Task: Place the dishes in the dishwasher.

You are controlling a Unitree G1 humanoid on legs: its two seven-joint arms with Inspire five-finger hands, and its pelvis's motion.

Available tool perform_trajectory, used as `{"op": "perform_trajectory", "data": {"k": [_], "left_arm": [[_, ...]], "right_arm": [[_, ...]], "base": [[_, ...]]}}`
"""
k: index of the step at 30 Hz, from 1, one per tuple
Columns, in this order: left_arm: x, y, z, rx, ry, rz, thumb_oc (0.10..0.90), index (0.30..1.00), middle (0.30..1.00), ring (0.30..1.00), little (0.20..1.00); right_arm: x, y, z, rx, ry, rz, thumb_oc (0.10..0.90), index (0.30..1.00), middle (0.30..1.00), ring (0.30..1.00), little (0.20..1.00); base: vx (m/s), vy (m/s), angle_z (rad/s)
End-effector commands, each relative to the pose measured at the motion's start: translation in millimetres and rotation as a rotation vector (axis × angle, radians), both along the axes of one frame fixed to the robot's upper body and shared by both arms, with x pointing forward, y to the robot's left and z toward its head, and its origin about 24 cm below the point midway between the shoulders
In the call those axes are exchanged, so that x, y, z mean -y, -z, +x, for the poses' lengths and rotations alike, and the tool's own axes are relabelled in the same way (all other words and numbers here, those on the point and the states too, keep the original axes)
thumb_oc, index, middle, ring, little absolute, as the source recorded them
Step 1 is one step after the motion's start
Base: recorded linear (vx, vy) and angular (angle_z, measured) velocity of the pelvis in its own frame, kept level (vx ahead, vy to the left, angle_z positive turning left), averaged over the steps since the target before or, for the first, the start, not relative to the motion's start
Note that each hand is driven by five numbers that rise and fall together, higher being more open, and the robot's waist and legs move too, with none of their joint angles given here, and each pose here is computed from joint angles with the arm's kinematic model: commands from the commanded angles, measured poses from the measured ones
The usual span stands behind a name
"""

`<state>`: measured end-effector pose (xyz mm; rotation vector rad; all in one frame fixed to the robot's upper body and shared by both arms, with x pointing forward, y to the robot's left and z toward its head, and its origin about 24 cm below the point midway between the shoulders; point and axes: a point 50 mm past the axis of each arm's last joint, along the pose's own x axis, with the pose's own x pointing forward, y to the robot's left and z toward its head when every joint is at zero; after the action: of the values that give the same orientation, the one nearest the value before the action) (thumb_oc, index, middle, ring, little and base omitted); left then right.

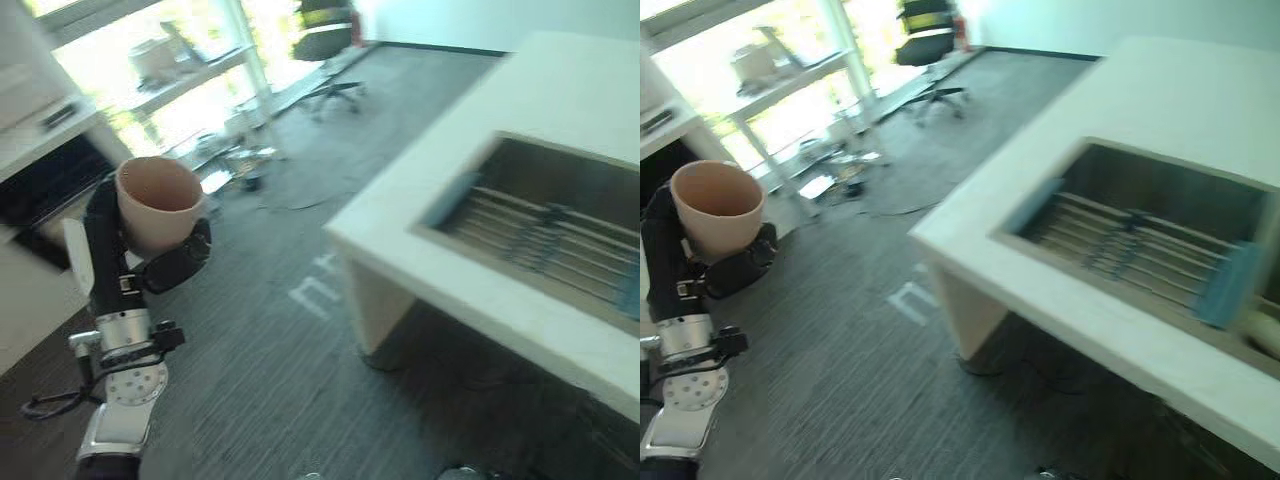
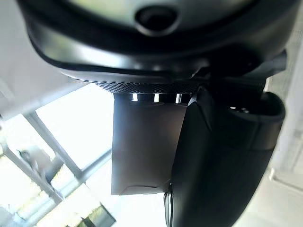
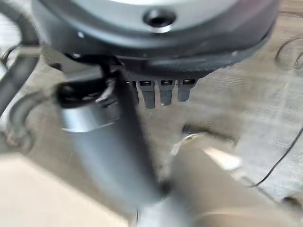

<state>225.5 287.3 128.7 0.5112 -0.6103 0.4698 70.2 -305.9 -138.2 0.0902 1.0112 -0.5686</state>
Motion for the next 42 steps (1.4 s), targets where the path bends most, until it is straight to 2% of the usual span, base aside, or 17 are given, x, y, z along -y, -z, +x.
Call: {"op": "perform_trajectory", "data": {"k": [1,3,7,11,16,24,29,35,42], "left_arm": [[-6,-74,-7,0.261,0.061,0.086,0.4,0.3,0.3,0.3,0.3],[1,-72,-6,0.242,0.087,0.089,0.4,0.3,0.3,0.3,0.3],[18,-81,9,0.231,0.243,0.113,0.4,0.3,0.3,0.3,0.3],[22,-87,13,0.215,0.261,0.166,0.4,0.3,0.3,0.3,0.3],[38,-86,22,0.195,0.287,0.24,0.4,0.3,0.3,0.3,0.3],[37,-84,20,0.235,0.186,0.25,0.4,0.3,0.3,0.3,0.3],[32,-86,18,0.233,0.213,0.236,0.4,0.3,0.3,0.3,0.3],[27,-72,10,0.253,0.188,0.167,0.4,0.3,0.3,0.3,0.3],[32,-64,7,0.231,0.213,0.227,0.4,0.3,0.3,0.3,0.3]], "right_arm": [[-39,11,16,-0.007,-0.137,0.041,0.8,0.9,0.9,0.9,0.9],[-44,12,19,0.007,-0.11,0.053,0.8,0.9,0.9,0.9,0.9],[-47,12,16,0.037,-0.045,0.072,0.8,0.9,0.9,0.9,0.9],[-45,12,16,0.034,-0.081,0.094,0.8,0.9,0.9,0.9,0.9],[-37,13,11,-0.008,-0.076,0.102,0.8,0.9,0.9,0.9,0.9],[-26,5,30,0.032,-0.108,0.073,0.8,0.9,0.9,0.9,0.9],[-12,-2,30,0.073,-0.084,0.04,0.8,0.9,0.9,0.9,0.9],[-20,4,30,-0.009,-0.141,0.03,0.8,0.9,0.9,0.9,0.9],[-31,11,14,-0.027,-0.049,0.068,0.8,0.9,0.9,0.9,0.9]], "base": [[-0.06,0.478,0.54],[0.0,0.382,0.86],[0.13,0.245,1.26],[0.07,0.051,1.94],[0.18,-0.128,-0.04],[0.52,-0.36,0.07],[0.3,-0.202,0.01],[0.56,0.11,-0.44],[0.52,0.221,-0.29]]}}
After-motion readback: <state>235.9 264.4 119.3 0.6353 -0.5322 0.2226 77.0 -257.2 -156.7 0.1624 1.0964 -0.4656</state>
